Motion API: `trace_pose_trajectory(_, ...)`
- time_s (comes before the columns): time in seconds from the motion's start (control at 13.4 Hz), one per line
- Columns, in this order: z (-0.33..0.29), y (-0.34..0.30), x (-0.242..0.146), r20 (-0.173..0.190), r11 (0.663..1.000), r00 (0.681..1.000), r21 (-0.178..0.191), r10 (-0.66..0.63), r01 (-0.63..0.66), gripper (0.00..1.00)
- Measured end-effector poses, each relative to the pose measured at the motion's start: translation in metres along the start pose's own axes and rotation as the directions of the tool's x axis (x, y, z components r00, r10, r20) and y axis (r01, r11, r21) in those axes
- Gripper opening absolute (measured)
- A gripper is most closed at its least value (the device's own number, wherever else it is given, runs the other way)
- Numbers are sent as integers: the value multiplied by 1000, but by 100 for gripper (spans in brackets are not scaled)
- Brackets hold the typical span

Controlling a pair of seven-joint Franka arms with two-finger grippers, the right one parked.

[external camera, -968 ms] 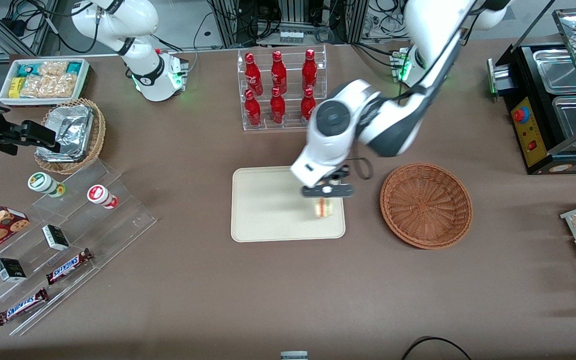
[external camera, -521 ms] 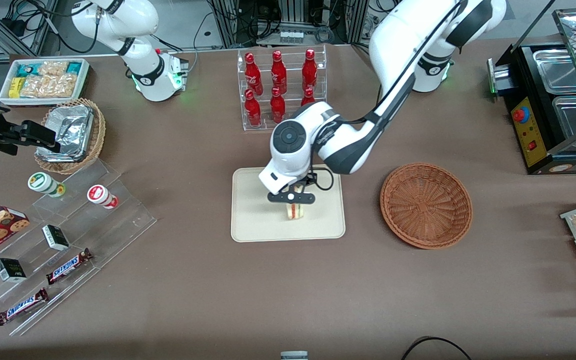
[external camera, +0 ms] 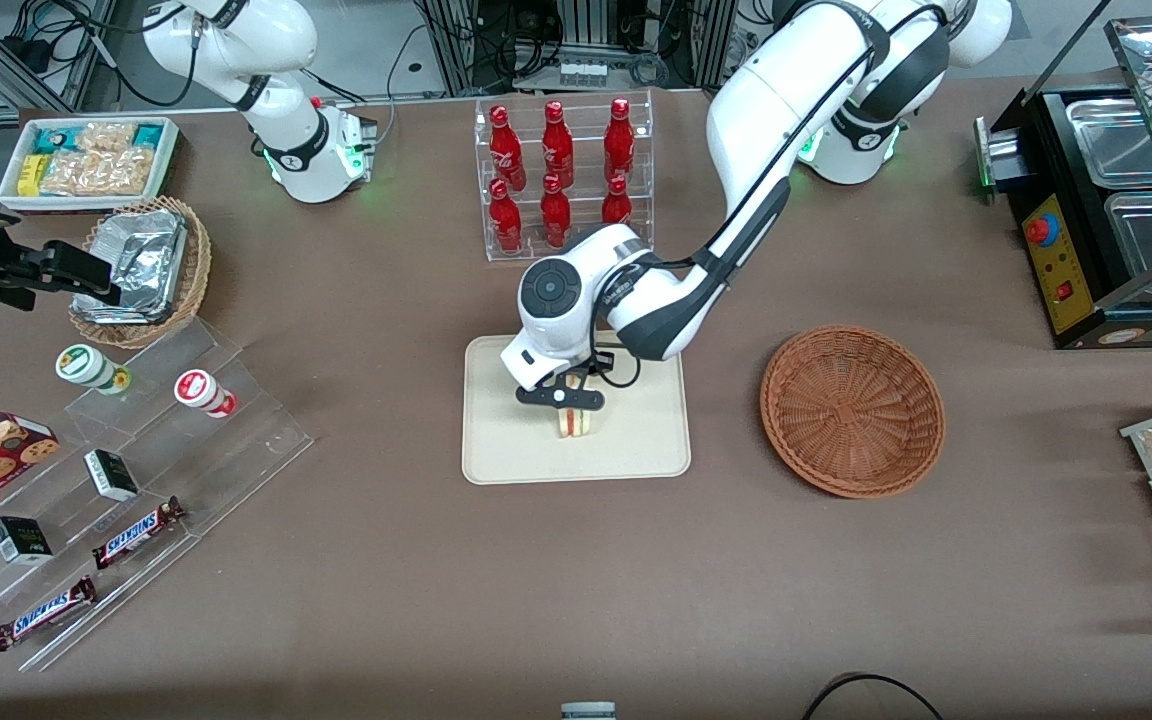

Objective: Place sandwich from basket to tray

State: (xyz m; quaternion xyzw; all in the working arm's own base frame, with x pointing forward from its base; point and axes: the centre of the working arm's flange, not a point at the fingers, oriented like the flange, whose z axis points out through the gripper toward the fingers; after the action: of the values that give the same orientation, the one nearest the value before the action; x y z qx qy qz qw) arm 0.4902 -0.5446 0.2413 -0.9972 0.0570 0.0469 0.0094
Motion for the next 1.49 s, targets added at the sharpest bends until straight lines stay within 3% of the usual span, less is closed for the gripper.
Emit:
trace_pose_trajectory(0.15, -2, 0, 1, -5, 1000, 1000, -2, -16, 16, 27)
trace_pose_trajectory(0.37, -27, -1, 9, -37, 999, 999, -23, -39, 39, 57)
trace_pose_trajectory(0.67, -110, -31, 18, -63, 995, 993, -21, -97, 96, 98)
trace_pose_trajectory(0.89, -188, -89, 27, -41, 979, 979, -46, -200, 198, 100)
trace_pose_trajectory(1.12, -254, -173, 33, -70, 950, 948, -64, -311, 307, 100)
trace_pose_trajectory(1.34, -293, -247, 18, -108, 935, 929, -50, -355, 351, 100)
trace_pose_trajectory(1.49, -311, -291, 3, -95, 944, 940, -20, -329, 328, 100)
